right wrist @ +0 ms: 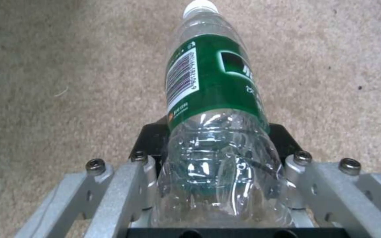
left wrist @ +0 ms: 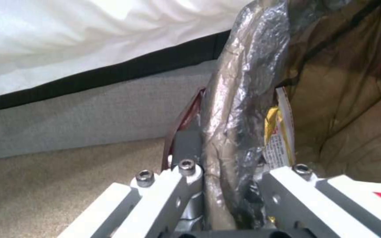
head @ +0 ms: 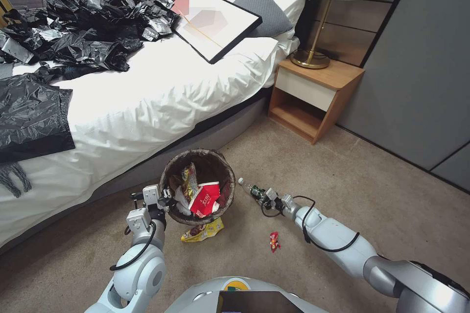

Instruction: Pick up the trash bin, then pick up the garbage from the floor and place it into the trash bin.

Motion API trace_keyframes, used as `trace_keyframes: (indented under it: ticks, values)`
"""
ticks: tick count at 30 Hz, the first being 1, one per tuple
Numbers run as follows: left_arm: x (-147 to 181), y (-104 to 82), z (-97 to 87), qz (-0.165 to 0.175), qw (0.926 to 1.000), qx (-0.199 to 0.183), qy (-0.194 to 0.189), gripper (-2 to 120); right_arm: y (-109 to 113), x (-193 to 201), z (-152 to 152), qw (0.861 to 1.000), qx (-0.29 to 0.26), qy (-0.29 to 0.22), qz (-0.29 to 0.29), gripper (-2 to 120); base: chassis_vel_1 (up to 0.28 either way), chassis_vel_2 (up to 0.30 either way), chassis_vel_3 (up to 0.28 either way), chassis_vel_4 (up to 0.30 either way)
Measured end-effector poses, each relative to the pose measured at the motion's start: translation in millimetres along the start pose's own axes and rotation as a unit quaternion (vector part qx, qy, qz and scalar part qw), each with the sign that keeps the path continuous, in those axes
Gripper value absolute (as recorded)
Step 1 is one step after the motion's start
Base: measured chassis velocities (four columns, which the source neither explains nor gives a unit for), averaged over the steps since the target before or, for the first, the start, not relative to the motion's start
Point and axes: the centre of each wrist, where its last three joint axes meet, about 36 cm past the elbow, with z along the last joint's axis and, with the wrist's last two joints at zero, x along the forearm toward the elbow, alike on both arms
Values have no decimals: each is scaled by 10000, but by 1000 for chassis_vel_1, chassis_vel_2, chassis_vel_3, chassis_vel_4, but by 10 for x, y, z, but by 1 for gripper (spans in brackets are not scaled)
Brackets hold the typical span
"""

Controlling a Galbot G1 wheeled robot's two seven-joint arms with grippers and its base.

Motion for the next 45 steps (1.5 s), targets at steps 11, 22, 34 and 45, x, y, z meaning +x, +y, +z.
trace_keyframes:
  ticks: [11, 22, 34, 45]
  values:
    - [-14, -5, 6, 5, 10000, -7, 11, 4, -17, 19, -146, 9995, 29, -220, 246, 36, 0, 0, 0, 0]
    - [16, -5, 22, 94, 9999, -62, 99, 4, -37, 467, -814, 9830, -178, -1165, 1406, 36, 0, 0, 0, 0]
    - [54, -77, 112, 234, 9993, -105, 283, 4, -135, 1226, -1942, 9277, -217, -2714, 2554, 36, 0, 0, 0, 0]
    - [47, -117, 147, 322, 9987, -166, 350, 4, 96, 1487, -2538, 9006, -352, -3539, 2500, 36, 0, 0, 0, 0]
